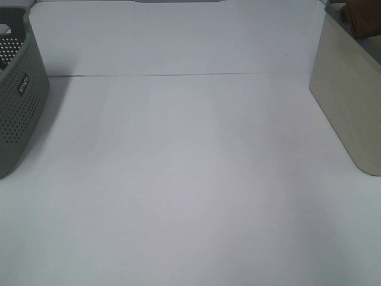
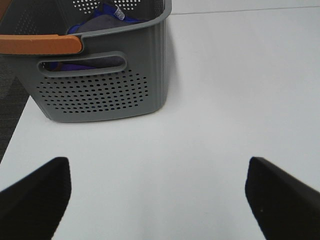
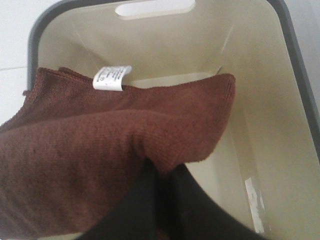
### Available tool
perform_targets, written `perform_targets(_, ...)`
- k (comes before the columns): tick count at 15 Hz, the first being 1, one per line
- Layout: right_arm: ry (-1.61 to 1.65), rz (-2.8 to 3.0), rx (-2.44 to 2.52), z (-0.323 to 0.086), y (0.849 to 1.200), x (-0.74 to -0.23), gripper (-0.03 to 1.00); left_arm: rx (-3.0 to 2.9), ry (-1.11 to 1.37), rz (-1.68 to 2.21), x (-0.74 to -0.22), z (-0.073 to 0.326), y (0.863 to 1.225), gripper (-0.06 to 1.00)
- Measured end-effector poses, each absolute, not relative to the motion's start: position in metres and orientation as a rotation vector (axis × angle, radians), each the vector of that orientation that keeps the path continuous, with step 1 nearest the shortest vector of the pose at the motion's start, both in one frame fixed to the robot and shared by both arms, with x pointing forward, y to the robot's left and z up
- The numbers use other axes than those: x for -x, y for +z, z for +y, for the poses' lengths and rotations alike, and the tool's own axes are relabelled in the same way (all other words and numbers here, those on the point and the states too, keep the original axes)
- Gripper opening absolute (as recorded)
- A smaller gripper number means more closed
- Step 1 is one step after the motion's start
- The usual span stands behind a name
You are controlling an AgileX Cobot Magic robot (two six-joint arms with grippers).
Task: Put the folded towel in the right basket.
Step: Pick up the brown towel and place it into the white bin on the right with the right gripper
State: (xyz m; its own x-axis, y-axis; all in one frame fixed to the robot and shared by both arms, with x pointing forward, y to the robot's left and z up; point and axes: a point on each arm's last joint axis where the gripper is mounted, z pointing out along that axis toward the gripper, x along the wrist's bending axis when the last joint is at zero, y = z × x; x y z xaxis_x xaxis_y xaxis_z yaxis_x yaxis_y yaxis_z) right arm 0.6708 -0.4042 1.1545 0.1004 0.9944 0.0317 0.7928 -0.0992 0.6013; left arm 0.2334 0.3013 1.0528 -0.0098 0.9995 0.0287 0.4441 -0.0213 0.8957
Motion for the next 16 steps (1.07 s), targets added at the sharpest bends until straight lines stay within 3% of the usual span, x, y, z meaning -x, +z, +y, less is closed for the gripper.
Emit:
perform_targets(6, 0.577, 1.855, -2.067, -0.405, 1.110, -0.670, 0.05, -1.553, 0.987, 1.541, -0.233, 0.301, 1.053, 0.88)
perform_targets(8, 0.547, 1.863, -2.077, -0.406, 1.105, -0.669, 0.23, -1.553, 0.987, 1.541, -0.233, 0.301, 1.053, 0.88)
perform_targets(11, 0.530, 1.863, -2.073, -0.407, 1.104, -0.669, 0.67, -1.553, 0.987, 1.541, -0.233, 0.301, 1.053, 0.88)
perform_targets(13, 0.497, 1.849, -2.076, -0.410, 1.104, -0.668, 0.75, -1.553, 0.987, 1.541, -0.233, 0.301, 1.053, 0.88)
perform_targets(16, 0.486, 1.816, -2.104, -0.411, 1.104, -0.668, 0.77, -1.553, 0.987, 1.541, -0.233, 0.301, 1.053, 0.88)
